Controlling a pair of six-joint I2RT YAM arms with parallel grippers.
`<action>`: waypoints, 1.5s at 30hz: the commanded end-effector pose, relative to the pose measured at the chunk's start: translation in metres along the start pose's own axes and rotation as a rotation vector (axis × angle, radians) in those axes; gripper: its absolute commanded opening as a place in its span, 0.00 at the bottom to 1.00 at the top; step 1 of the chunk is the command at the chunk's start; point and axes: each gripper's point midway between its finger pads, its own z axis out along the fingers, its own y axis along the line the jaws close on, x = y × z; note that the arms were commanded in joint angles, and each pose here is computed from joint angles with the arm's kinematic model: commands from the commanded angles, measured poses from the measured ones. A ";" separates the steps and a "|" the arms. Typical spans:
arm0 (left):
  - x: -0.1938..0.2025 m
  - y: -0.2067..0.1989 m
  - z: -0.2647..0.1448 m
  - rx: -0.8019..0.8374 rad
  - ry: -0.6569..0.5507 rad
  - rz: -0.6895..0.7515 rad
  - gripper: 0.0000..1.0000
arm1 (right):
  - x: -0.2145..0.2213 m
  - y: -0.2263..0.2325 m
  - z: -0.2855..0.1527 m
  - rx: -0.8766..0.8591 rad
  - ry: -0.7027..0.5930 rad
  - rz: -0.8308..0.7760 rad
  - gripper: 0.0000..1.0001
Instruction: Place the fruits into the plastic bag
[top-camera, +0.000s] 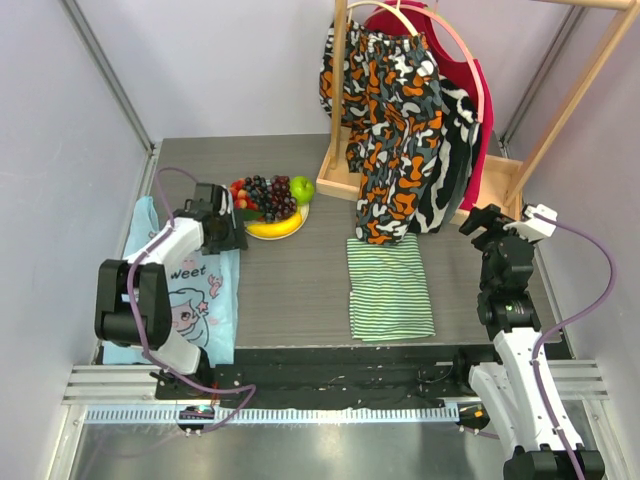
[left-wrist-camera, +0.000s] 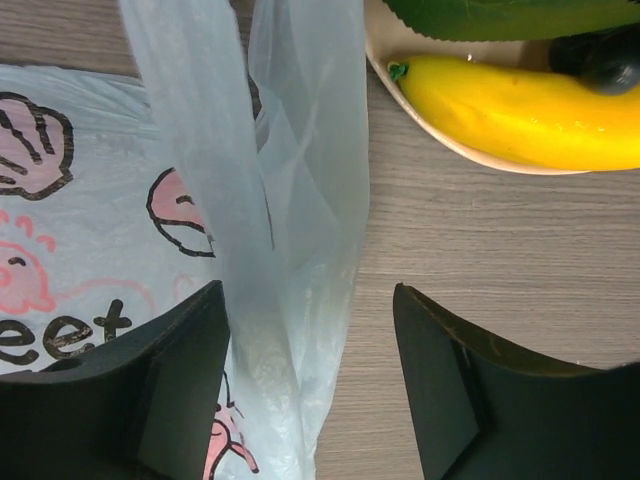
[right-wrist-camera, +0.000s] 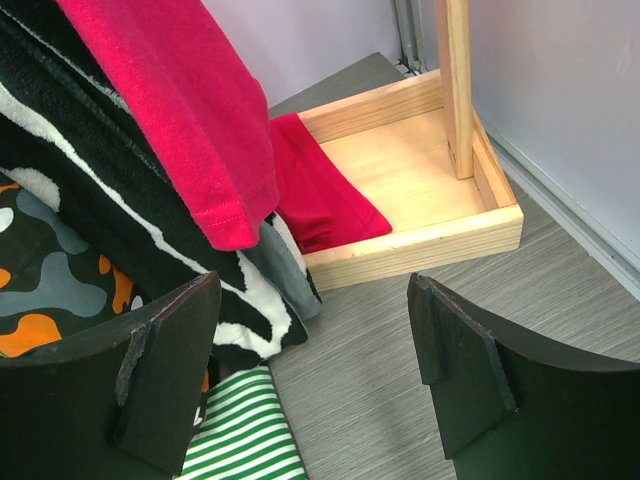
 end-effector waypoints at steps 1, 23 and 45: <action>-0.001 -0.001 0.003 -0.008 0.024 0.034 0.65 | -0.022 0.010 -0.001 -0.029 -0.054 0.029 0.83; -0.051 0.050 -0.123 -0.268 -0.424 0.101 0.00 | -0.026 0.024 -0.001 -0.096 -0.038 0.020 0.83; -0.029 -0.077 -0.228 0.390 -0.842 0.494 0.00 | -0.002 0.251 -0.067 -0.838 0.226 0.120 0.72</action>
